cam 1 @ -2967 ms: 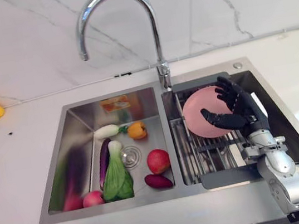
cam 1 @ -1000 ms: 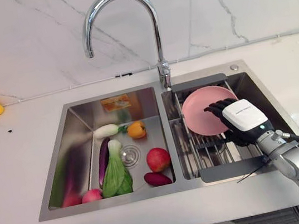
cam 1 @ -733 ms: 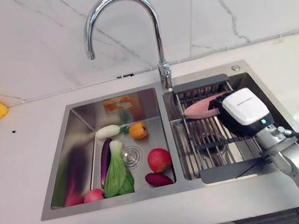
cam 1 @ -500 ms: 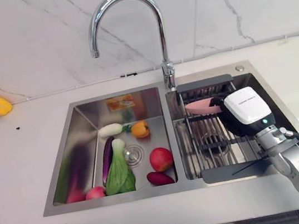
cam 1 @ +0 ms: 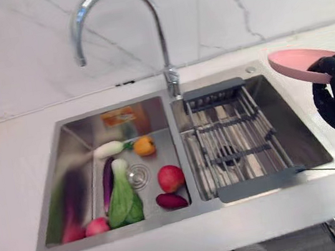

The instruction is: Place the dishes in the dishwasher.

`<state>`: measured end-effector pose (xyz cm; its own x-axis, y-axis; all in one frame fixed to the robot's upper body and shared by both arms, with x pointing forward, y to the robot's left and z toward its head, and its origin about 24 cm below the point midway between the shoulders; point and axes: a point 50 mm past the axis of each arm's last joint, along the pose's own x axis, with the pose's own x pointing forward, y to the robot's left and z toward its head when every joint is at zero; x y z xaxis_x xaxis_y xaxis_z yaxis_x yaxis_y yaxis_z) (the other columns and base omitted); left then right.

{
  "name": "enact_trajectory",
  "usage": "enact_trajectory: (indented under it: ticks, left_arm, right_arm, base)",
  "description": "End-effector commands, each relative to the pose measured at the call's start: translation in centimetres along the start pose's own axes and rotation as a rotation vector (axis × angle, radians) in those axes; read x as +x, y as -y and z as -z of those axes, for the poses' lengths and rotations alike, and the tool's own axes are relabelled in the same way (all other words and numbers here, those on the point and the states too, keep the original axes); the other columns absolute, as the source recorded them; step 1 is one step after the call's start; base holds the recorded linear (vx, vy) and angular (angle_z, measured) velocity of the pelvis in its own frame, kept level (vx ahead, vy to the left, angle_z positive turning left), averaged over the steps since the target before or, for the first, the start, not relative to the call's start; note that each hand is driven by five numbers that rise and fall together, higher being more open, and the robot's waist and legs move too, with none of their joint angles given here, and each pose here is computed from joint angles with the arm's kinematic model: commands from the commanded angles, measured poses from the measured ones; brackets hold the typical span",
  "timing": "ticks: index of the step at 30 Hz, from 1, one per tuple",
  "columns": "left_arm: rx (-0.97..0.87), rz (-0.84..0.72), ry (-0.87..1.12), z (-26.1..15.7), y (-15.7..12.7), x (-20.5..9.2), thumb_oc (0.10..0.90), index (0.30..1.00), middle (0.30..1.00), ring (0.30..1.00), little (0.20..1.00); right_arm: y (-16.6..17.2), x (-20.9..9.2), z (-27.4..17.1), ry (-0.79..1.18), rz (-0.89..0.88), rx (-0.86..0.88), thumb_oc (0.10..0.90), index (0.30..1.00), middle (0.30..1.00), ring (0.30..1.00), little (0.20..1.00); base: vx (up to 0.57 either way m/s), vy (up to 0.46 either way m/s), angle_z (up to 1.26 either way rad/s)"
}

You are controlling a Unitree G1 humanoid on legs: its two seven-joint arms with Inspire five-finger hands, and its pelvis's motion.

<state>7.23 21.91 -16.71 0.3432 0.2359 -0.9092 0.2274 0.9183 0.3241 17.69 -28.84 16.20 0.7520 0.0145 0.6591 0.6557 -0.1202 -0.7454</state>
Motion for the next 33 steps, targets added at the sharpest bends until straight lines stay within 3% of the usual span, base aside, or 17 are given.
enact_trajectory:
  ticks: [1, 6, 10, 14, 15, 16, 18, 26, 33]
  left_arm:
    - [0.028, 0.053, 0.169, -5.6, 0.5, 0.5, 0.800, 0.900, 0.900, 0.900, 0.900]
    - [-0.084, 0.000, 0.144, -5.0, -0.9, 0.6, 0.800, 0.900, 0.900, 0.900, 0.900]
    - [-0.121, 0.033, 0.109, -3.5, -0.2, 0.5, 0.800, 0.900, 0.900, 0.900, 0.900]
    - [-0.166, 0.029, 0.071, -2.6, 0.1, 0.4, 0.800, 0.900, 0.900, 0.900, 0.900]
    - [-0.204, 0.022, 0.069, -2.6, 0.3, 0.4, 0.800, 0.900, 0.900, 0.900, 0.900]
    - [-0.442, -0.024, 0.023, -1.6, 0.0, 0.3, 0.800, 0.900, 0.900, 0.900, 0.900]
    - [-0.492, -0.031, 0.022, -1.6, 0.0, 0.3, 0.800, 0.900, 0.900, 0.900, 0.900]
    - [-0.461, -0.024, -0.003, -0.8, 0.5, 0.1, 0.800, 0.900, 0.900, 0.900, 0.900]
    - [-0.423, -0.014, 0.039, -2.1, 0.7, 0.3, 0.800, 0.900, 0.900, 0.900, 0.900]
  right_arm:
    - [2.2, 3.2, 0.4, -0.052, 0.248, -0.049, 0.400, 0.300, 0.300, 0.300, 0.300]
    - [2.6, 5.6, -0.2, -0.014, 0.312, -0.093, 0.400, 0.300, 0.300, 0.300, 0.300]
    - [3.9, 7.6, -0.5, 0.050, 0.365, -0.151, 0.400, 0.300, 0.300, 0.300, 0.300]
    - [4.6, 7.7, -0.4, 0.084, 0.374, -0.166, 0.400, 0.300, 0.300, 0.300, 0.300]
    - [4.9, 7.1, 0.3, 0.084, 0.358, -0.184, 0.400, 0.300, 0.300, 0.300, 0.300]
    - [4.8, 6.5, 1.0, 0.071, 0.326, -0.213, 0.400, 0.300, 0.300, 0.300, 0.300]
    - [4.5, 6.6, 1.3, 0.053, 0.300, -0.218, 0.400, 0.300, 0.300, 0.300, 0.300]
    - [3.8, 5.6, 1.0, 0.066, 0.223, -0.215, 0.400, 0.300, 0.300, 0.300, 0.300]
    - [0.7, 1.6, 0.3, -0.014, 0.035, -0.077, 0.400, 0.300, 0.300, 0.300, 0.300]
  base:
    - [-0.37, -0.150, -1.04]
    - [-0.32, -0.113, -1.13]
    - [-0.17, -0.214, -0.83]
    - [-0.08, -0.326, -0.67]
    - [-0.09, -0.436, -0.14]
    - [-0.09, -0.416, -0.15]
    - [-0.09, -0.203, 0.26]
    - [-0.05, -0.089, -0.44]
    - [-0.01, 0.063, 0.04]
